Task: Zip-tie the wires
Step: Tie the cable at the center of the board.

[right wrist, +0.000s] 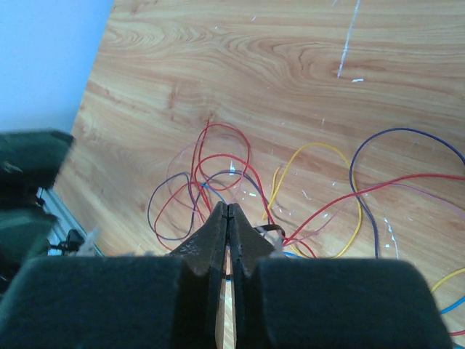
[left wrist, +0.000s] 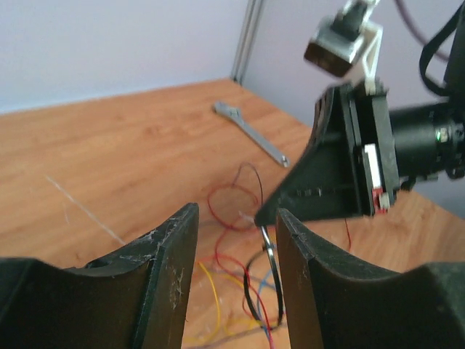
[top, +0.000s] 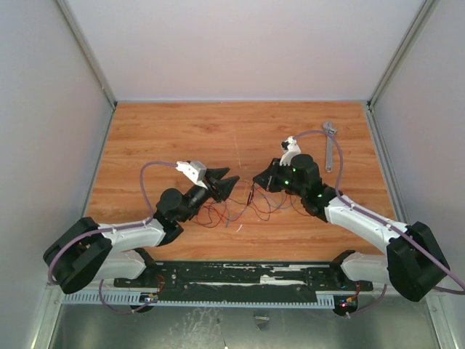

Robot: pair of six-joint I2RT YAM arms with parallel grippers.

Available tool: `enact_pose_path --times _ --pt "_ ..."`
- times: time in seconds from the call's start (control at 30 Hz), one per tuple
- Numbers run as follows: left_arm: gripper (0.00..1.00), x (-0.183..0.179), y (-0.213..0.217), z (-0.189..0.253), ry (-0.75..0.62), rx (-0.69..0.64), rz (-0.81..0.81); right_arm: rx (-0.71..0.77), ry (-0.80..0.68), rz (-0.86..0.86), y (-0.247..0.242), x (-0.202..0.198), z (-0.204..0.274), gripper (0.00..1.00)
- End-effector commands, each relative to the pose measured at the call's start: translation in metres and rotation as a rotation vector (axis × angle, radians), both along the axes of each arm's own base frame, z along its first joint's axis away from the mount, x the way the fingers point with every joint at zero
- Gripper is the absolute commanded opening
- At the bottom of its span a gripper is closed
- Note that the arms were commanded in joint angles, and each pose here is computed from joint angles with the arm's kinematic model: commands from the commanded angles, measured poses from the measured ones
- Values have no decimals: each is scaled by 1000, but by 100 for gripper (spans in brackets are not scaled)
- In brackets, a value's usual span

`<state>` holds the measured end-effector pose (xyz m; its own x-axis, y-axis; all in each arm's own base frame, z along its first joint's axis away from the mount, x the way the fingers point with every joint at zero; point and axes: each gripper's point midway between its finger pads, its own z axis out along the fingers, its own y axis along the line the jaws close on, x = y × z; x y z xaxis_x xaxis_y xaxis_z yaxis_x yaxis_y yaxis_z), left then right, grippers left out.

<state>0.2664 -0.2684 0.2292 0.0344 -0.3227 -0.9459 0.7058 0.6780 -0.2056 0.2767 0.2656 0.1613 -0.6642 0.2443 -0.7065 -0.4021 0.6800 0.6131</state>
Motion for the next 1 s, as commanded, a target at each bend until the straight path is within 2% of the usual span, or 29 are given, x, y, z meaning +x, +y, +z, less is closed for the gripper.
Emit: enact_pose_path --times 0.0,0.23,0.77,0.97 --pt "52 -12 -9 -37 124 58 -40 9 -4 -124 -6 11 1 0" --pt "53 -17 -38 -51 142 109 -111 17 3 -127 -4 9 2 0" --pt "50 1 -66 -60 149 124 -87 1 8 -151 -6 8 0 0" --pt "45 7 -67 -67 153 144 -61 3 7 -156 -6 8 1 0"
